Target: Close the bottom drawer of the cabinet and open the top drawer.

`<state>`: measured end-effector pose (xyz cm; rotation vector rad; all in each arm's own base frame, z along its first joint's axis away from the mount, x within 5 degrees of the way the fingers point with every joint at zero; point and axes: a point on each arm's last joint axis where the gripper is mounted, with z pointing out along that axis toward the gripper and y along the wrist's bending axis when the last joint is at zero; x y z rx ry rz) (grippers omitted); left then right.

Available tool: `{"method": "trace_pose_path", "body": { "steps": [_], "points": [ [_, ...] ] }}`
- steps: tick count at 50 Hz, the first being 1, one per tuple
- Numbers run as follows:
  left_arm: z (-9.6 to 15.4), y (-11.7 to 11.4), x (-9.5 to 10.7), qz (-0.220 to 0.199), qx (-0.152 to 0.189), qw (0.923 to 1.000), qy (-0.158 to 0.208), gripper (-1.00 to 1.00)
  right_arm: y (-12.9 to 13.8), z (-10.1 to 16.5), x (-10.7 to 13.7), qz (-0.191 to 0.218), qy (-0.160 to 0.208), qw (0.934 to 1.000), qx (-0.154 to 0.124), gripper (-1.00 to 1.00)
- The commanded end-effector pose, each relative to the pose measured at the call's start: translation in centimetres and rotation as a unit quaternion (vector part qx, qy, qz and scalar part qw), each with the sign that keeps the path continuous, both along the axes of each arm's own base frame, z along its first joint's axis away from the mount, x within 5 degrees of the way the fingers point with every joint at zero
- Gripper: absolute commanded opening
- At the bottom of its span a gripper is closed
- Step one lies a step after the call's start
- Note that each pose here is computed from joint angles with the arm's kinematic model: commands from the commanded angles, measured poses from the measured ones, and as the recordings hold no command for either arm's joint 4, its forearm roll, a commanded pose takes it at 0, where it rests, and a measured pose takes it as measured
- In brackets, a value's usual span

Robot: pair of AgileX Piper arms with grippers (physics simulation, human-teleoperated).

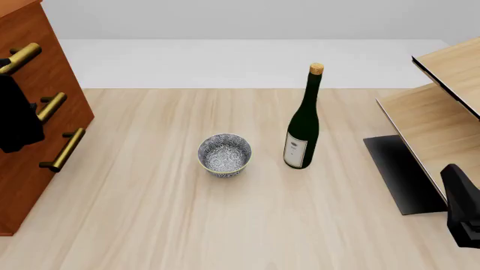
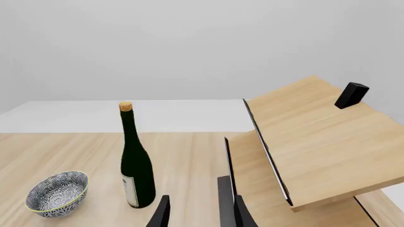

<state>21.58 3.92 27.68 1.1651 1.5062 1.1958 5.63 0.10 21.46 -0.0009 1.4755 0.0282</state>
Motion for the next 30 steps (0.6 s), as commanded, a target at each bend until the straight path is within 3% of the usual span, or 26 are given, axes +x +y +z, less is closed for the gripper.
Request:
{"method": "trace_pose_path", "body": {
  "steps": [1,30],
  "points": [
    [0.1,0.6,0.2,0.013,0.003,0.9999,-0.003,1.00,0.0,0.0,0.0,0.002,0.000,1.0000,-0.001,1.00],
    [0.2,1.8,-0.3,0.042,-0.003,0.9991,-0.001,1.00,0.1,0.0,0.0,0.005,-0.001,1.0000,-0.004,1.00]
  ]
}}
